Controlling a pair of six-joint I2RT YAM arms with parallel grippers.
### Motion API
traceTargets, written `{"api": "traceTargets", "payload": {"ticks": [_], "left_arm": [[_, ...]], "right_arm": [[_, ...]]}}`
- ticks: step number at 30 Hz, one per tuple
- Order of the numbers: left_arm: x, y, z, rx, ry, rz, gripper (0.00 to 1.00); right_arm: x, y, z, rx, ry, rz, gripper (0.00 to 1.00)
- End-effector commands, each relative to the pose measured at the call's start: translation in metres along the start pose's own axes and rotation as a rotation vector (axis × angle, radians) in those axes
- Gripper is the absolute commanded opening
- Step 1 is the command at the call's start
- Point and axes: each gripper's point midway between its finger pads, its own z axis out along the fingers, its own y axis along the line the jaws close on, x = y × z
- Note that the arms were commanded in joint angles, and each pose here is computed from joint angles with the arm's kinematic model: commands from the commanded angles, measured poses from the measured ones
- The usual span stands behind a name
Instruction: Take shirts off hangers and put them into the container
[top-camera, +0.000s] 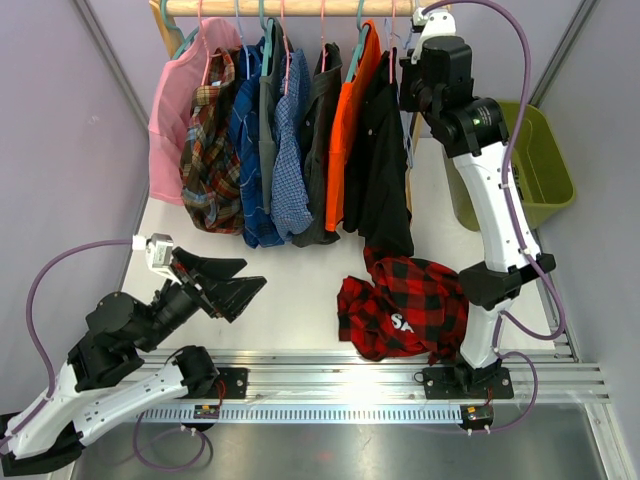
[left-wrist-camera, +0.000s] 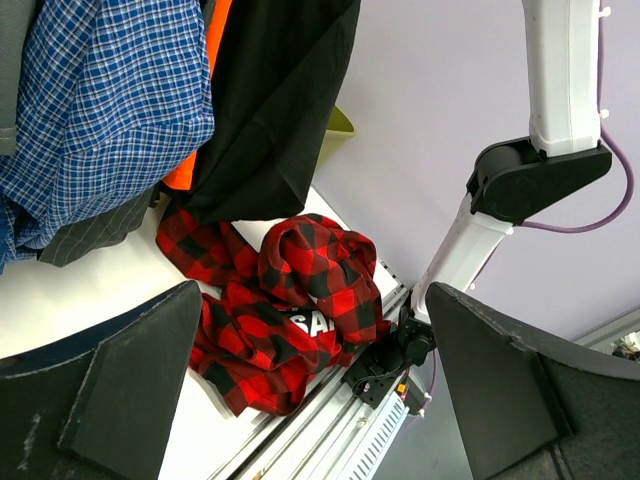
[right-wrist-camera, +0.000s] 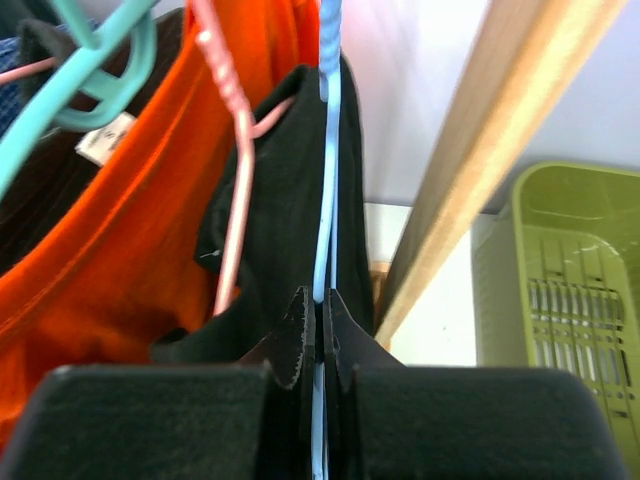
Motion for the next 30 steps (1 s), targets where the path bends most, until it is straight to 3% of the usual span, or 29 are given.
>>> {"api": "traceTargets", "payload": {"ticks": [1,9,23,29,30], "left_arm": [[-0.011,-0.001,-0.003,0.003,-0.049,0.01,0.99],[-0.01,-0.001,-0.001,0.002,-0.043,0.002,0.99],[-0.01,-0.003,0.003,0.002,-0.037,-0.003,0.99],[-0.009,-0.003,0.004,0.004,-0.034,-0.006,0.99],[-0.008,-0.002,0.004,0.001,-0.033,-0.005,0.99]], "right_arm": [[-0.038,-0.02,-0.009,0.066,-0.125,0.031,0.0],[-0.026,-0.048,0.004,0.126,-0.089,0.048,0.0],[0.015,-0.025,0.015,-0.006,0.035,0.053,0.0],[0.014,-0.025,0.004,-0.019,0.027,0.055,0.0],[0.013,-0.027,0.002,-0.014,0.024,0.054,0.04]]}}
